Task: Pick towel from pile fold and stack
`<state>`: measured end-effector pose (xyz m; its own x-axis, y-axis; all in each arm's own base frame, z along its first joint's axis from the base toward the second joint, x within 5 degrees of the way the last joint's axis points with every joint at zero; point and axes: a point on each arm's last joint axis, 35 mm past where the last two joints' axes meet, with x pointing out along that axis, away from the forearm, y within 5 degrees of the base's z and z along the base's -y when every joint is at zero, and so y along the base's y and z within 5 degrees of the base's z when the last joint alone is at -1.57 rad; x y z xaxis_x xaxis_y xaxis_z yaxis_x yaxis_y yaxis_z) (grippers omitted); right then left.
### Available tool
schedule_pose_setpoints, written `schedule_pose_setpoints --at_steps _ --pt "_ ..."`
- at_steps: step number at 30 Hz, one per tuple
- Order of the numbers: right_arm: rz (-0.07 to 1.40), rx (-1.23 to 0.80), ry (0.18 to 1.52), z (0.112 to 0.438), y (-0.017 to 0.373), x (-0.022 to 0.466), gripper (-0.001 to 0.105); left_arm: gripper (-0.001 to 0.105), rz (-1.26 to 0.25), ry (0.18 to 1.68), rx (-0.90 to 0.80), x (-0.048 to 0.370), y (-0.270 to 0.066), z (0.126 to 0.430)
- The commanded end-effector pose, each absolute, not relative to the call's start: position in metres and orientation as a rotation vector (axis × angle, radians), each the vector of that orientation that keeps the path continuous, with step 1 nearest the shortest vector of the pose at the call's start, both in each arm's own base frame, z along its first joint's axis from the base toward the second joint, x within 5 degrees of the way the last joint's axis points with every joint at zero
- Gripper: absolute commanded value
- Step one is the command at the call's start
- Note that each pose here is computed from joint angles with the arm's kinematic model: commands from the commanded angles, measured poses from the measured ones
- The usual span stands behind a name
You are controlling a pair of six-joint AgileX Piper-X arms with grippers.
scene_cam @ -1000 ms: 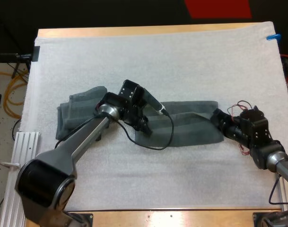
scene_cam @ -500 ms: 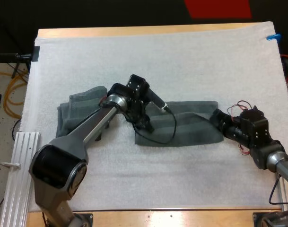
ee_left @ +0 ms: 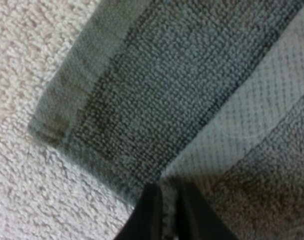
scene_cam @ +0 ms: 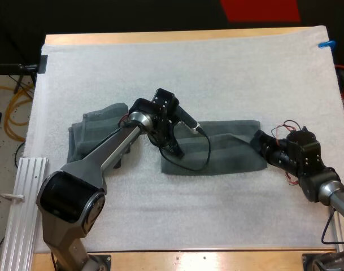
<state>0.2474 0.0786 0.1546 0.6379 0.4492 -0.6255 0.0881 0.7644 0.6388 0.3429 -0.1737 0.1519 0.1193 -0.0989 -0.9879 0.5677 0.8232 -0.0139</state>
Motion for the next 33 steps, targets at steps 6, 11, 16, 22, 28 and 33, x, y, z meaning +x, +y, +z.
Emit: schedule_pose_setpoints --at_steps 6,11,16,22,28,33 --pt "0.251 0.684 0.819 0.162 0.080 0.253 0.000 0.000 -0.484 1.273 0.433 0.358 -0.182 0.175" --pt "0.221 0.675 0.767 0.169 0.080 0.259 0.000 0.000 -0.478 1.210 0.415 0.368 -0.187 0.188" --pt "0.185 0.665 0.742 0.171 0.079 0.262 0.000 0.000 -0.433 1.208 0.443 0.369 -0.184 0.188" --pt "0.140 0.652 0.731 0.170 0.077 0.262 0.000 0.000 -0.390 1.207 0.472 0.370 -0.181 0.187" --pt "0.145 0.653 0.734 0.170 0.077 0.262 0.001 0.002 -0.394 1.214 0.471 0.369 -0.181 0.187" --pt "0.146 0.654 0.730 0.170 0.077 0.262 0.028 0.029 -0.394 1.214 0.471 0.369 -0.181 0.187"
